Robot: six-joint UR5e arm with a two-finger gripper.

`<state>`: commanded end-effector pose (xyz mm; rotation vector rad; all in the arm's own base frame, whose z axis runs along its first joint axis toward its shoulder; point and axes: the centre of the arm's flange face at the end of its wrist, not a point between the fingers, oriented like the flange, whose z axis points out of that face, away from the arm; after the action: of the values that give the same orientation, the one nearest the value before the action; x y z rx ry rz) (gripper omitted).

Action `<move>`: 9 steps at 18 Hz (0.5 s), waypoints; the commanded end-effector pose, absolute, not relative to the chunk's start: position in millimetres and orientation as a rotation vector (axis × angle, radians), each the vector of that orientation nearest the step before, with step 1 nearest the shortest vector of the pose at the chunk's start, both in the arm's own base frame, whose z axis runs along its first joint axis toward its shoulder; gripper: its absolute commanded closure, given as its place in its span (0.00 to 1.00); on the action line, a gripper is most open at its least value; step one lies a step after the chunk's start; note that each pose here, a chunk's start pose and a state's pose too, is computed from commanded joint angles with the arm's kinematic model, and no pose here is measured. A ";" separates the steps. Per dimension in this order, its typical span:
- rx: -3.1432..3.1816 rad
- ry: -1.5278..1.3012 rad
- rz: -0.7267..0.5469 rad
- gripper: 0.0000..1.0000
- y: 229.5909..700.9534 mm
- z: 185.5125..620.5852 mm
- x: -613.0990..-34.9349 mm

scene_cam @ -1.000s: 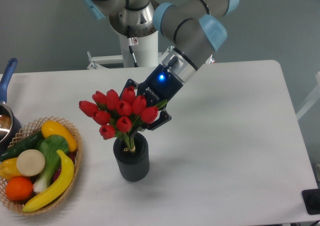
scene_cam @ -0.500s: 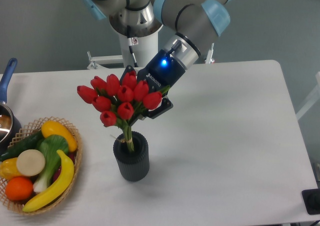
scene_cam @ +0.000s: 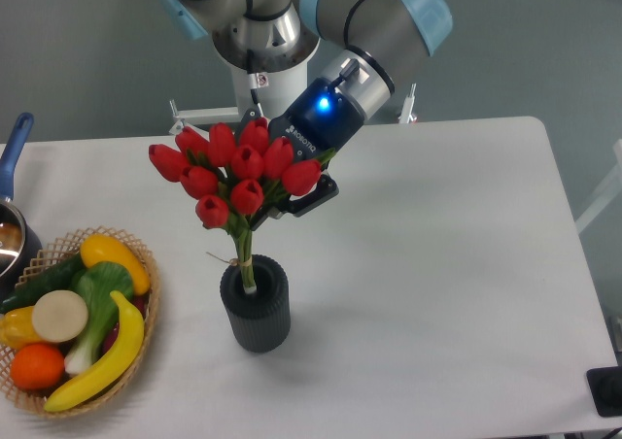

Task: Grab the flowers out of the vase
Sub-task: 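Lift the gripped tulips upward, pulling the stems out of the vase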

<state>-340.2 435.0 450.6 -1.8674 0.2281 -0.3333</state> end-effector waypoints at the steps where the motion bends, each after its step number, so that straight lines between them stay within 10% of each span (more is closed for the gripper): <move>1: -1.855 0.232 -0.337 0.45 435.3 453.2 -340.0; 9: -1.791 0.166 -0.372 0.45 423.3 474.3 -354.8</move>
<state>-354.8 423.3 474.3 -1.7914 0.1663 -0.3719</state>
